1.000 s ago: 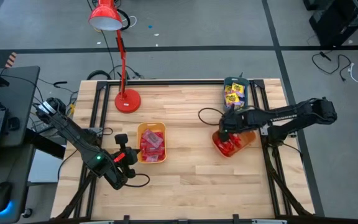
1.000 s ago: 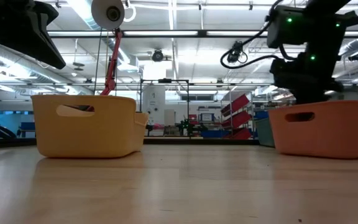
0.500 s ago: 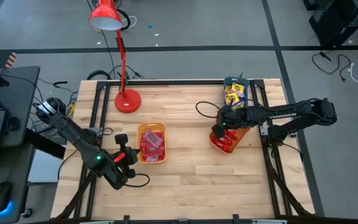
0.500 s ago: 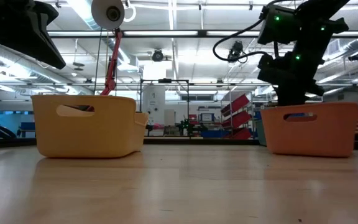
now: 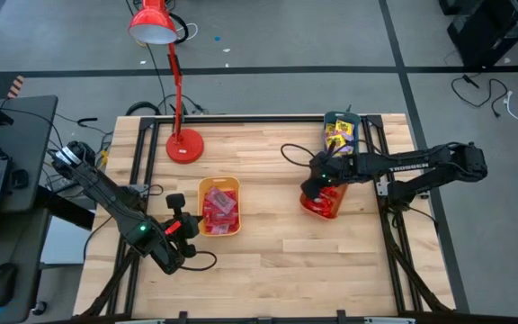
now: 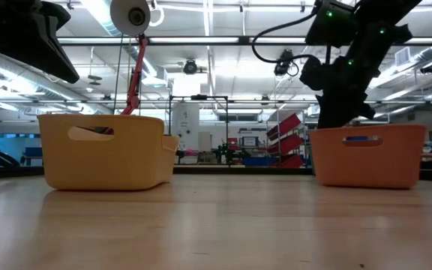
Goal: Sort candy
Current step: Move the bins to the center of the table
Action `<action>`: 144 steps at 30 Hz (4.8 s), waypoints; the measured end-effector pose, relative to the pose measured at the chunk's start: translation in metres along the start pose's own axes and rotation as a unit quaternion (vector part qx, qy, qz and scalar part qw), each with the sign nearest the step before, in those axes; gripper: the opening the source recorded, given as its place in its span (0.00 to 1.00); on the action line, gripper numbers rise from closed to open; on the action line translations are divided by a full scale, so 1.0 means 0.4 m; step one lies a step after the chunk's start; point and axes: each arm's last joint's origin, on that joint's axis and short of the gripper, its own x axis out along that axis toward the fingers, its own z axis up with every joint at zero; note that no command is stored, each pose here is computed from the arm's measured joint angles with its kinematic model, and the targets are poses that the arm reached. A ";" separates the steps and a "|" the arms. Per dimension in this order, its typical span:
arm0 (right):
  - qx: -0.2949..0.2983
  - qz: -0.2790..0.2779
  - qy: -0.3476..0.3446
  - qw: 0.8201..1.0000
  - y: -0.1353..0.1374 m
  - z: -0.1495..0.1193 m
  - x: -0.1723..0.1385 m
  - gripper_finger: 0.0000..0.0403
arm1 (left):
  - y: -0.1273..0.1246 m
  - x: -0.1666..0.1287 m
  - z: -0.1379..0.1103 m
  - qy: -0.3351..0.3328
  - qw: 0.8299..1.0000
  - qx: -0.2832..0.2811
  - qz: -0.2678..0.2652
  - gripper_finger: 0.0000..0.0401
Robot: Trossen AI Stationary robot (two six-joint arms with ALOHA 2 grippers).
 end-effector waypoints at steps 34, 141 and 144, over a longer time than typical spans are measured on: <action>-0.043 0.026 0.099 0.994 0.055 -0.052 -0.055 0.00 | -0.002 0.000 -0.002 0.014 1.000 -0.007 -0.015 0.00; -0.102 0.202 -0.003 0.974 0.180 -0.018 -0.192 0.00 | 0.027 0.032 -0.070 0.151 0.988 -0.012 -0.011 0.00; -0.102 0.205 -0.008 0.973 0.178 -0.017 -0.199 0.00 | 0.028 0.053 -0.090 0.144 0.990 -0.010 0.006 0.00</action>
